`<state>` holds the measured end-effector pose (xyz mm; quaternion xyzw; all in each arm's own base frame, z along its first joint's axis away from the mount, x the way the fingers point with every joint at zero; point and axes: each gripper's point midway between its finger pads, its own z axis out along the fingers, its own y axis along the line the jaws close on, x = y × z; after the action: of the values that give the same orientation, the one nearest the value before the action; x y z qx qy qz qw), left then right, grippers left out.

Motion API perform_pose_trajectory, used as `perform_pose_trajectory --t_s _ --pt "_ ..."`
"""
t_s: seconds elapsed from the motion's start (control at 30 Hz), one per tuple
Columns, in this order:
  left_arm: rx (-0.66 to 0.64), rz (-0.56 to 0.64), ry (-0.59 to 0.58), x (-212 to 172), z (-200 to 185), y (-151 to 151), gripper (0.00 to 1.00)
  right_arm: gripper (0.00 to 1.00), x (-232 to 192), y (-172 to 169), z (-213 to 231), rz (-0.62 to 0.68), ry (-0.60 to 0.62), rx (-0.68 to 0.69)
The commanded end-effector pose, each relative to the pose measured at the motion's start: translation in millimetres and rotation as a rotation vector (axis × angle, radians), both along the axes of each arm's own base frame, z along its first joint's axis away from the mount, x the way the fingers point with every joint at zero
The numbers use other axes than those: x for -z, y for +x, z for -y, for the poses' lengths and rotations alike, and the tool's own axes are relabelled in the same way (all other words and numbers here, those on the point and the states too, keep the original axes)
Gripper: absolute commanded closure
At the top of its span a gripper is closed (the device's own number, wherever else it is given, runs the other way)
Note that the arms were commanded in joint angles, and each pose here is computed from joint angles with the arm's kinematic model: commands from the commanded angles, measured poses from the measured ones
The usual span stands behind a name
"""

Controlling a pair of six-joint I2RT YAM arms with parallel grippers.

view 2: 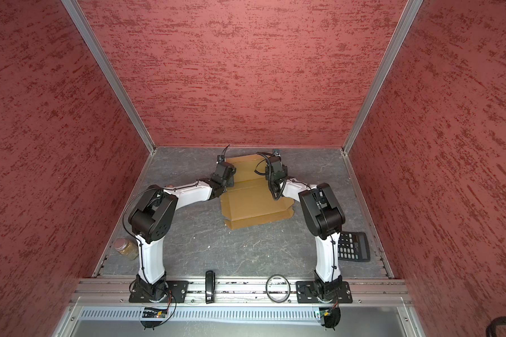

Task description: Fold the paper box

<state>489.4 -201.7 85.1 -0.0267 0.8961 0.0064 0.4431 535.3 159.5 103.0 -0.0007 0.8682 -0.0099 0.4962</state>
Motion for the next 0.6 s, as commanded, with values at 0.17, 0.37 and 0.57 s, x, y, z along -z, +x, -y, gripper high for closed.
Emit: perform_pose_trajectory --t_s 0.17,0.37,0.57 --pt "0.111 -0.092 -0.033 26.0 29.2 -15.7 0.82 0.77 23.2 -18.3 -40.7 -0.088 0.028 -0.125" --pt "0.105 -0.092 -0.031 26.5 27.5 -16.7 0.77 0.77 24.8 -19.6 -39.7 -0.090 0.026 -0.124" --pt "0.095 -0.101 -0.029 30.4 23.8 -17.8 0.76 0.77 24.4 -20.1 -39.5 -0.090 0.025 -0.124"
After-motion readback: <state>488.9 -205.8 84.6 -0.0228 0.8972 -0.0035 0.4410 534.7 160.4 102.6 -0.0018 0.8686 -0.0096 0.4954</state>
